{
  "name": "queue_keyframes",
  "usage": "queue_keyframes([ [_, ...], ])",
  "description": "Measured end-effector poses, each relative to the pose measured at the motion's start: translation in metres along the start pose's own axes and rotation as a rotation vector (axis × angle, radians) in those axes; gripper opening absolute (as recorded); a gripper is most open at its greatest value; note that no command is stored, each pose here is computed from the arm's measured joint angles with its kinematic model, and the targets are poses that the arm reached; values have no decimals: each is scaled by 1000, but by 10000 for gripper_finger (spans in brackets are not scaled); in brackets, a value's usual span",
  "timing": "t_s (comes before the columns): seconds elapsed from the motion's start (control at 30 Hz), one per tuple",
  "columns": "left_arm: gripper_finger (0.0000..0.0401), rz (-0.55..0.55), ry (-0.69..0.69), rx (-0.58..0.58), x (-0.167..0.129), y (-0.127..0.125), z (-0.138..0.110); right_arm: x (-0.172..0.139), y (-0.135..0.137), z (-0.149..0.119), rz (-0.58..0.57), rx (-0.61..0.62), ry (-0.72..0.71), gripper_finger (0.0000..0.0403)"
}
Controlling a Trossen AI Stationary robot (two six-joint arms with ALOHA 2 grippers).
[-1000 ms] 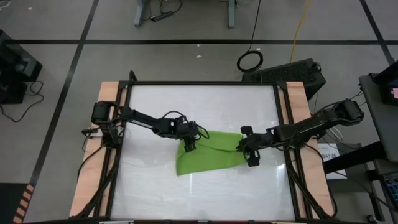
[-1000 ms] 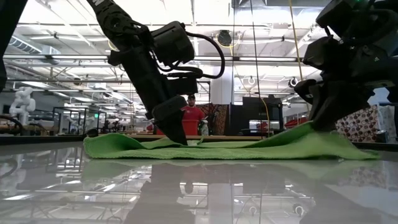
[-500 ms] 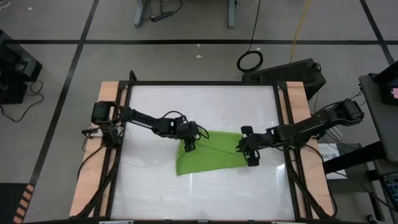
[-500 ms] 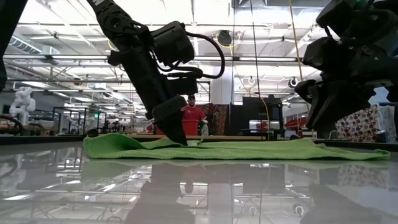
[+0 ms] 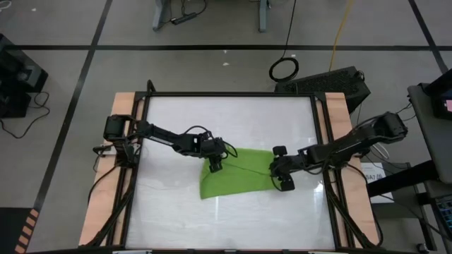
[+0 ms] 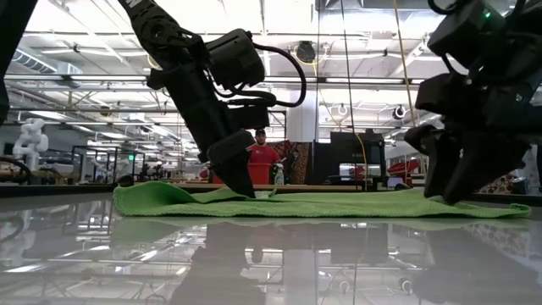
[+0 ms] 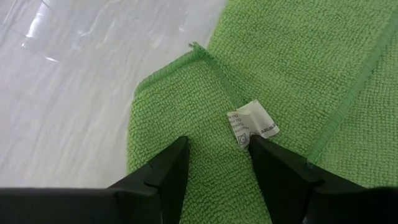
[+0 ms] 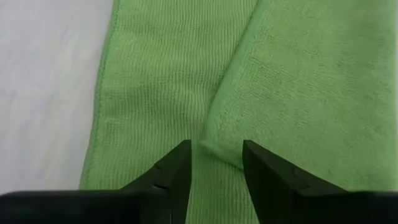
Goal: Roll towel
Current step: Fold the green towel
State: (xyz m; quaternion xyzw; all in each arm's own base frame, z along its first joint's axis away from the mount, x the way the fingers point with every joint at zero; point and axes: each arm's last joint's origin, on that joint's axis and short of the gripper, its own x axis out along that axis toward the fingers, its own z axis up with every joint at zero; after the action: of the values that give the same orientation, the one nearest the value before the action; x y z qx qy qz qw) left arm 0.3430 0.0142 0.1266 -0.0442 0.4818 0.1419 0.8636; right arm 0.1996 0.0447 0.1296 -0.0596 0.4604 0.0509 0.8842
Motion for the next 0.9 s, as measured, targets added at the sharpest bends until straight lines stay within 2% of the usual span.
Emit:
queue_keyframes([
  [0.3,182,0,0,-5,0,0,0,4,0,3,-5,-32,-28,104],
  [0.73,182,0,0,-2,0,0,0,4,0,3,-5,-60,-24,9],
  [0.9,182,0,0,0,0,0,0,4,0,3,-5,-66,-23,5],
])
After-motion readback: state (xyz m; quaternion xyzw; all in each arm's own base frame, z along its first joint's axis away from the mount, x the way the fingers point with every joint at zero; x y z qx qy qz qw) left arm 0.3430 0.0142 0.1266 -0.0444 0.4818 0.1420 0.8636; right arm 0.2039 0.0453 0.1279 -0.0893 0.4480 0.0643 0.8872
